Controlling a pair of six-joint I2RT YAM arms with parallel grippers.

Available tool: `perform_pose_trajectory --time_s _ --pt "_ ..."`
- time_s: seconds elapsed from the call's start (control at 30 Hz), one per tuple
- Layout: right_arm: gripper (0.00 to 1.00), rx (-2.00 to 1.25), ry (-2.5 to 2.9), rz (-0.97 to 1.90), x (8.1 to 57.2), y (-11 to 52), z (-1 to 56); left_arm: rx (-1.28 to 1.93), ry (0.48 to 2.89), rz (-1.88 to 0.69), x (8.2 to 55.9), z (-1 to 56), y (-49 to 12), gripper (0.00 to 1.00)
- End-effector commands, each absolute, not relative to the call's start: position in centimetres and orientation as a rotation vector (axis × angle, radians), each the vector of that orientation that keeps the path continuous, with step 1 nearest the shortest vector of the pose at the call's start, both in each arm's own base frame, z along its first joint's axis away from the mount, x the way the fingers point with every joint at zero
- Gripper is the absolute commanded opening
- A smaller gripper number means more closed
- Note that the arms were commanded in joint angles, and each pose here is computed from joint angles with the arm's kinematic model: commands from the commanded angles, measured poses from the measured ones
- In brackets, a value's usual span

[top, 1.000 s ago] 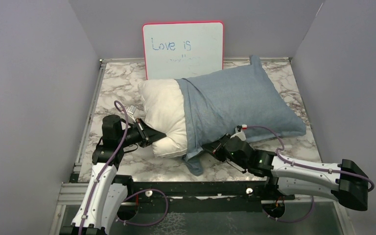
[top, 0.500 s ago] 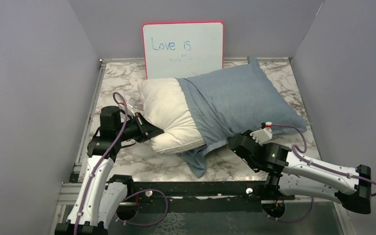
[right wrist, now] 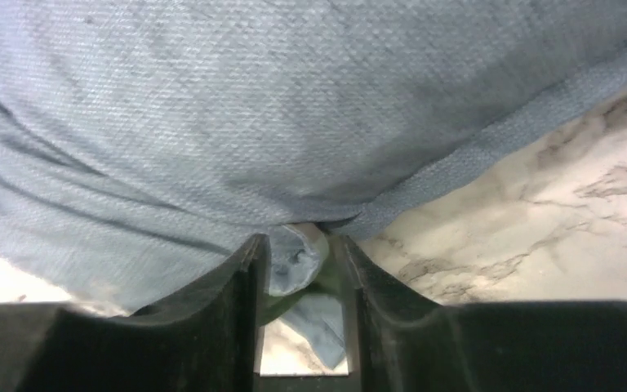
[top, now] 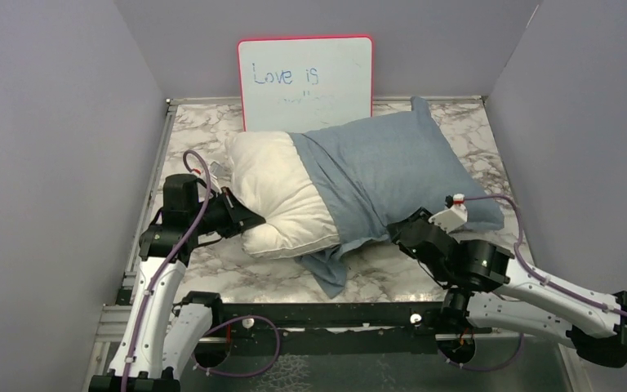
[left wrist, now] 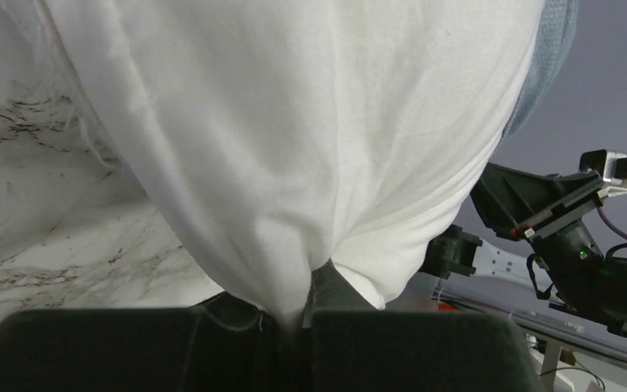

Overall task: Remove the pillowcase from the pillow
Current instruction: Remove the pillow from the pillowcase.

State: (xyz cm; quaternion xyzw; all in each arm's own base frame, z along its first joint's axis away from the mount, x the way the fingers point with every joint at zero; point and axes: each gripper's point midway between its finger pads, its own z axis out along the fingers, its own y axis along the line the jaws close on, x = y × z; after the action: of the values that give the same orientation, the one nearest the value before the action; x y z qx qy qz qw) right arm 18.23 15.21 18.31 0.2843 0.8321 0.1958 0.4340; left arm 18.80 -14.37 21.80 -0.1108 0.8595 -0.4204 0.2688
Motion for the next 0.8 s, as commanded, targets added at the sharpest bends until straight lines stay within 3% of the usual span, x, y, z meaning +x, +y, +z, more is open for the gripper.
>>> perform_pose_trajectory --time_s 0.0,0.03,0.1,0.27,0.53,0.7,0.77 --pt "0.65 0.528 2.164 0.785 16.2 19.3 18.3 -0.235 2.196 -1.059 20.1 23.6 -13.5 0.0" --pt "0.74 0.521 2.173 0.879 15.6 20.3 18.3 -0.237 2.191 -1.064 20.0 23.6 -13.5 0.0" --pt "0.8 0.496 2.173 1.055 14.5 22.0 18.1 -0.239 2.185 -1.076 19.9 23.6 -13.6 0.0" --pt "0.82 0.374 2.141 1.301 13.2 25.5 18.1 -0.235 2.19 -1.118 19.7 23.3 -14.1 0.0" --pt "0.83 0.303 2.165 1.287 14.5 29.1 17.6 -0.222 2.172 -1.142 19.3 23.9 -14.3 0.0" --pt "0.54 0.582 2.237 1.042 16.4 26.9 12.6 -0.226 2.167 -1.148 19.2 24.0 -14.3 0.0" --pt "0.21 0.708 2.243 0.883 17.0 24.5 10.4 -0.222 2.166 -1.15 19.2 24.1 -14.3 0.0"
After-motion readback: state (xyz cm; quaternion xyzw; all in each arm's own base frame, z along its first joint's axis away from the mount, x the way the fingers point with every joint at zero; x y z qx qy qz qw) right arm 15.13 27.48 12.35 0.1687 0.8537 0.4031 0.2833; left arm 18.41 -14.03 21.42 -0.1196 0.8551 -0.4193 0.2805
